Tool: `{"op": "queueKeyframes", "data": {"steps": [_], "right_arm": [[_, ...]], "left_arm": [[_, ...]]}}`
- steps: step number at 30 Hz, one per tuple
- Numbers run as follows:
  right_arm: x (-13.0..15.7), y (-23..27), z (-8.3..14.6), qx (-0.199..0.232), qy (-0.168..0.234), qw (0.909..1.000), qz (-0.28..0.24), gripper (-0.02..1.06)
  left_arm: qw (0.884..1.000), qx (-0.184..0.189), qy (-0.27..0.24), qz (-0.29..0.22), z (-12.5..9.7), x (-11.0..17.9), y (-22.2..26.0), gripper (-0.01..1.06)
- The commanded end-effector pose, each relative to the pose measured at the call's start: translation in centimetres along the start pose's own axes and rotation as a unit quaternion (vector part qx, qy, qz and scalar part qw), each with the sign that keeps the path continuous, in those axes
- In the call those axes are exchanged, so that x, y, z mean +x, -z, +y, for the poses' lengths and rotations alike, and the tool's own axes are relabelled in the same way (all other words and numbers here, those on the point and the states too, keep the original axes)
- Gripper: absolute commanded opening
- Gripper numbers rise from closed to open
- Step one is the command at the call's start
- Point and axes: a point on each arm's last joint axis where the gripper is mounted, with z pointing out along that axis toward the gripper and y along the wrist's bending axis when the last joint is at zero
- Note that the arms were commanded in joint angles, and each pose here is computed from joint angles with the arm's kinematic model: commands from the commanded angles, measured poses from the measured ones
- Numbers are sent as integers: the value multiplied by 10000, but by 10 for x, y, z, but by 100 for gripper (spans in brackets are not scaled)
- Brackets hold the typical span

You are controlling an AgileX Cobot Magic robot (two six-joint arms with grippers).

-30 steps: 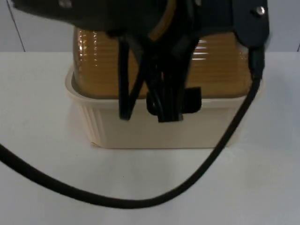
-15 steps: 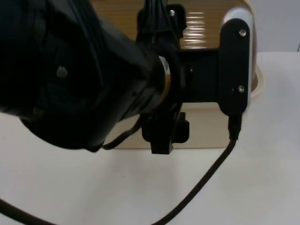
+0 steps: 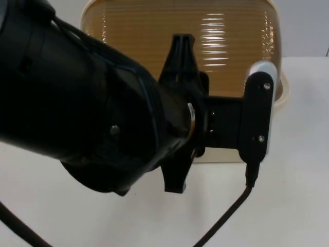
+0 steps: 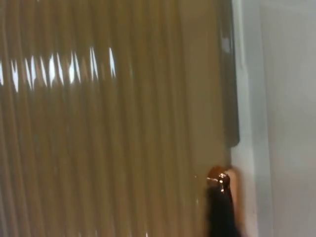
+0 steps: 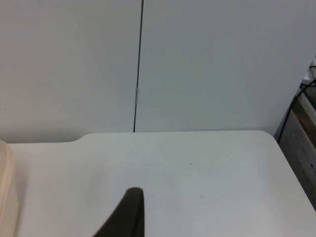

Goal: Open the box lid with the left hand, place the block into the box with the right hand, then close the box lid with the left hand.

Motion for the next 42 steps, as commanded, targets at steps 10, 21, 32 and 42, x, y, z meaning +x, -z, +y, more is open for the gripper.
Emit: {"op": "queueKeyframes", "data": {"steps": [10, 21, 32, 42], "right_arm": [[-1, 1, 0, 17, 66, 10000, -16, 105], [-1, 1, 0, 17, 66, 10000, -16, 105], [-2, 1, 0, 10, 66, 10000, -58, 105], [-2, 1, 0, 1, 44, 10000, -67, 105]], "left_arm": [[9960, -84, 866, 227, 9, 17, -10, 0], [9917, 830, 978, -8, -1, 19, -11, 0], [9965, 650, 525, 85, 7, 19, -12, 0], [9924, 774, 842, 463, 30, 7, -15, 0]]}}
